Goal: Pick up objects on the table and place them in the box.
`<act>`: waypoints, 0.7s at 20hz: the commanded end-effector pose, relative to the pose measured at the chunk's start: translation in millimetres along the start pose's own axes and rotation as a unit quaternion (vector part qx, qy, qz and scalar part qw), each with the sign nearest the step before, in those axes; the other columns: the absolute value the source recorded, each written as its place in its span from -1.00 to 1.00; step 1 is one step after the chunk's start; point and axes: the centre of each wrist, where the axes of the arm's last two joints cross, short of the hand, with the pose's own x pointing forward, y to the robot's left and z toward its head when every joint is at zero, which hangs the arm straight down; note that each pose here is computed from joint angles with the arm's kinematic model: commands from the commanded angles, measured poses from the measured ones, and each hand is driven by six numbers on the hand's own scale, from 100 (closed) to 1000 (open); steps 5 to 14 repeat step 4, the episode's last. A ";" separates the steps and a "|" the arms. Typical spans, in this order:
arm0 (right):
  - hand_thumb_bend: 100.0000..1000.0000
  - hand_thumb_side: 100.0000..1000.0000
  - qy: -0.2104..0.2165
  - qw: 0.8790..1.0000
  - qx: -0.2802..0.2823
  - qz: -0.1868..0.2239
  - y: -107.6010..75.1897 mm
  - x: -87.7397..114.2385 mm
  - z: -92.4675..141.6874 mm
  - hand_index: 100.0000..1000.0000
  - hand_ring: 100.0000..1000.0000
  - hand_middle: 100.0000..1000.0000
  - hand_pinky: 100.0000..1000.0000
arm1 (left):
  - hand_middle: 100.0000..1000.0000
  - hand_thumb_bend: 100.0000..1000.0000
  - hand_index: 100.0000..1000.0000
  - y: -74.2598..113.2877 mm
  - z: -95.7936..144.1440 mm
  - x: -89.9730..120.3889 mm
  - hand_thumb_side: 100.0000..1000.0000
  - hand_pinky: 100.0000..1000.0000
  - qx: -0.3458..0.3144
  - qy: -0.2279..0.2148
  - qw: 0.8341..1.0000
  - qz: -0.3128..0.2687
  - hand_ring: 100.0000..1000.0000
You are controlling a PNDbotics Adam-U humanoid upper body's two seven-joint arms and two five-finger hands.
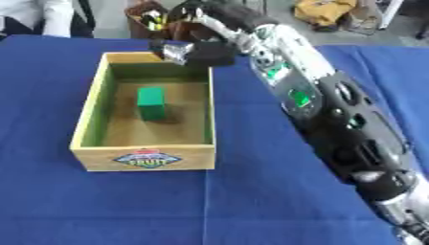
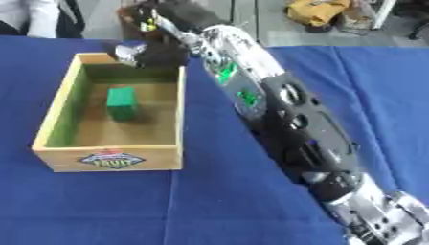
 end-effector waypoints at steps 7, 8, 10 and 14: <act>-1.00 0.82 -0.002 0.995 -0.092 -0.040 -41.3 10.9 18.5 0.76 0.77 0.54 0.74 | 0.66 -1.00 0.73 4.8 -3.2 4.3 0.92 0.06 -0.003 -0.009 1.000 -0.012 0.34; -1.00 0.82 -0.002 0.995 -0.092 -0.040 -41.3 10.9 18.5 0.76 0.77 0.54 0.74 | 0.66 -1.00 0.73 4.8 -3.2 4.3 0.92 0.06 -0.003 -0.009 1.000 -0.012 0.34; -1.00 0.82 -0.002 0.995 -0.092 -0.040 -41.3 10.9 18.5 0.76 0.77 0.54 0.74 | 0.66 -1.00 0.73 4.8 -3.2 4.3 0.92 0.06 -0.003 -0.009 1.000 -0.012 0.34; -1.00 0.82 -0.002 0.995 -0.092 -0.040 -41.3 10.9 18.5 0.76 0.77 0.54 0.74 | 0.66 -1.00 0.73 4.8 -3.2 4.3 0.92 0.06 -0.003 -0.009 1.000 -0.012 0.34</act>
